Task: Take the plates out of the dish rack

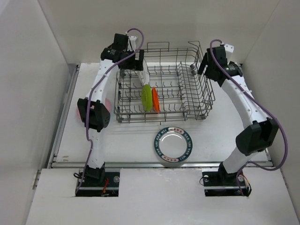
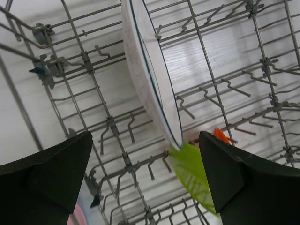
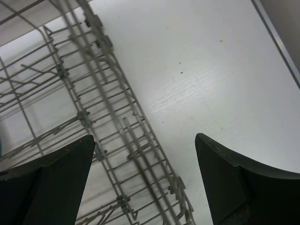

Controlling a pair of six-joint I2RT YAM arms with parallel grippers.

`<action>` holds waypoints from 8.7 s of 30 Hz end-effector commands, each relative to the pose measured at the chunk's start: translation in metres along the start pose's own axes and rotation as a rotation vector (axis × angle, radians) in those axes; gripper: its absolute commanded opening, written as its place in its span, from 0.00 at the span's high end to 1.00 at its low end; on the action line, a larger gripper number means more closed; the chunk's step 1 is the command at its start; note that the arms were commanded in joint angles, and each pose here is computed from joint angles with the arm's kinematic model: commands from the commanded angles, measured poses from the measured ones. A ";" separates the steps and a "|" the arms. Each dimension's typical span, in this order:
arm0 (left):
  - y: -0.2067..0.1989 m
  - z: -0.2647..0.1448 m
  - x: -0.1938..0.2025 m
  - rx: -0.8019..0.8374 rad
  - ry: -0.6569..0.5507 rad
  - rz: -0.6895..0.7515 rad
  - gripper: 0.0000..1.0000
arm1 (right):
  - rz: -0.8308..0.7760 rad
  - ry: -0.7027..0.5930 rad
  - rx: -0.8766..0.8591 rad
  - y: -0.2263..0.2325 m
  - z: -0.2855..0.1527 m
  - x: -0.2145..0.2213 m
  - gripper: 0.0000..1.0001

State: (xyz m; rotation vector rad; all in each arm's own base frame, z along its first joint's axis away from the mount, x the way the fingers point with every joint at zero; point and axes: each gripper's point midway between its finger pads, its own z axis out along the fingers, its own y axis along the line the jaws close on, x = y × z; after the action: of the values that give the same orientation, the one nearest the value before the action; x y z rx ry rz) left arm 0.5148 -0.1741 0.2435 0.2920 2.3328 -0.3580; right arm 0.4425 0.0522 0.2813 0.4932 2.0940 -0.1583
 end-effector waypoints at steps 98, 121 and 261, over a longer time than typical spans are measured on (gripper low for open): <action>-0.126 -0.259 0.191 0.680 0.287 0.325 0.00 | -0.237 0.370 -1.016 0.076 -0.267 0.206 1.00; -0.073 -0.239 0.167 0.279 0.147 0.316 0.00 | -0.346 0.656 -0.356 -0.031 -0.177 0.304 1.00; -0.044 0.021 0.006 -0.246 -0.023 0.203 0.00 | -0.094 -0.266 -0.180 0.064 -0.091 -0.073 0.33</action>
State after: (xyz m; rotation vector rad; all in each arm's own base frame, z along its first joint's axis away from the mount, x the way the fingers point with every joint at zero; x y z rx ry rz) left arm 0.4989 -0.2277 0.2178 0.4414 2.3253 -0.0213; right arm 0.4203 0.1393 0.3846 0.1650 1.9169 0.0326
